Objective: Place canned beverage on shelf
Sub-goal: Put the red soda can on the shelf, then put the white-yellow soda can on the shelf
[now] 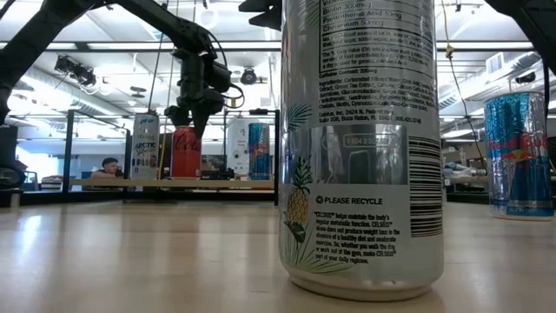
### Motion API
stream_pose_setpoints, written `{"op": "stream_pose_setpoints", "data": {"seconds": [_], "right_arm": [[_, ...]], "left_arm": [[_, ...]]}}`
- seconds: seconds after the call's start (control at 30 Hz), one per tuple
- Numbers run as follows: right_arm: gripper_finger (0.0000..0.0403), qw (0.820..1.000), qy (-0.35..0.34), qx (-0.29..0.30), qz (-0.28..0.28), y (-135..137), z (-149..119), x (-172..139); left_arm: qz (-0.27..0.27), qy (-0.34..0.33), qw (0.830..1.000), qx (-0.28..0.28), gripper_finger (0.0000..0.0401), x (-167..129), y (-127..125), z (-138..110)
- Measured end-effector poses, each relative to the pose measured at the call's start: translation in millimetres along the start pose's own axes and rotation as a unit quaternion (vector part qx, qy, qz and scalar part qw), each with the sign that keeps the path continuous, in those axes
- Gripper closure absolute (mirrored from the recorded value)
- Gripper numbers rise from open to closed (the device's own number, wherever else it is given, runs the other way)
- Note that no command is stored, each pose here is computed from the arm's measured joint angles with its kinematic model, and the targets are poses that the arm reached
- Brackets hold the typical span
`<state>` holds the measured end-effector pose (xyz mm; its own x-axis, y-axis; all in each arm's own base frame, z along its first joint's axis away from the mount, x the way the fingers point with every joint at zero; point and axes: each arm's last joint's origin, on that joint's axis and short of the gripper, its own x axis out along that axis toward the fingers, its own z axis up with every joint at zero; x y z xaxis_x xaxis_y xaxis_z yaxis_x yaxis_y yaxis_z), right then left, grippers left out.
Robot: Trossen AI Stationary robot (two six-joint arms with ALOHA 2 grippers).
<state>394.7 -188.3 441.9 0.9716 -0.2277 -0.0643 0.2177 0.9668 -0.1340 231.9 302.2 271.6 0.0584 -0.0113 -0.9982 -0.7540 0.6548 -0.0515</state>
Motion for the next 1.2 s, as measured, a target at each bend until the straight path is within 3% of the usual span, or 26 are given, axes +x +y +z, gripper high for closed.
{"op": "stream_pose_setpoints", "data": {"seconds": [0.13,0.3,0.67,1.2], "right_arm": [[0.008,1.0,0.0,0.0,0.0,0,0,0],[0.008,1.0,0.0,0.0,0.0,0,0,0],[0.008,1.0,0.0,0.0,0.0,0,0,0],[0.008,1.0,0.0,0.0,0.0,0,0,0]], "left_arm": [[0.0,0.0,1.0,-0.003,0.0079,0,0,0],[0.0,0.013,1.0,0.004,0.0011,7,0,1],[0.003,-0.008,1.0,0.003,0.0041,-1,-2,0],[-0.019,-0.107,0.994,0.021,0.0041,-70,-16,-38]]}}
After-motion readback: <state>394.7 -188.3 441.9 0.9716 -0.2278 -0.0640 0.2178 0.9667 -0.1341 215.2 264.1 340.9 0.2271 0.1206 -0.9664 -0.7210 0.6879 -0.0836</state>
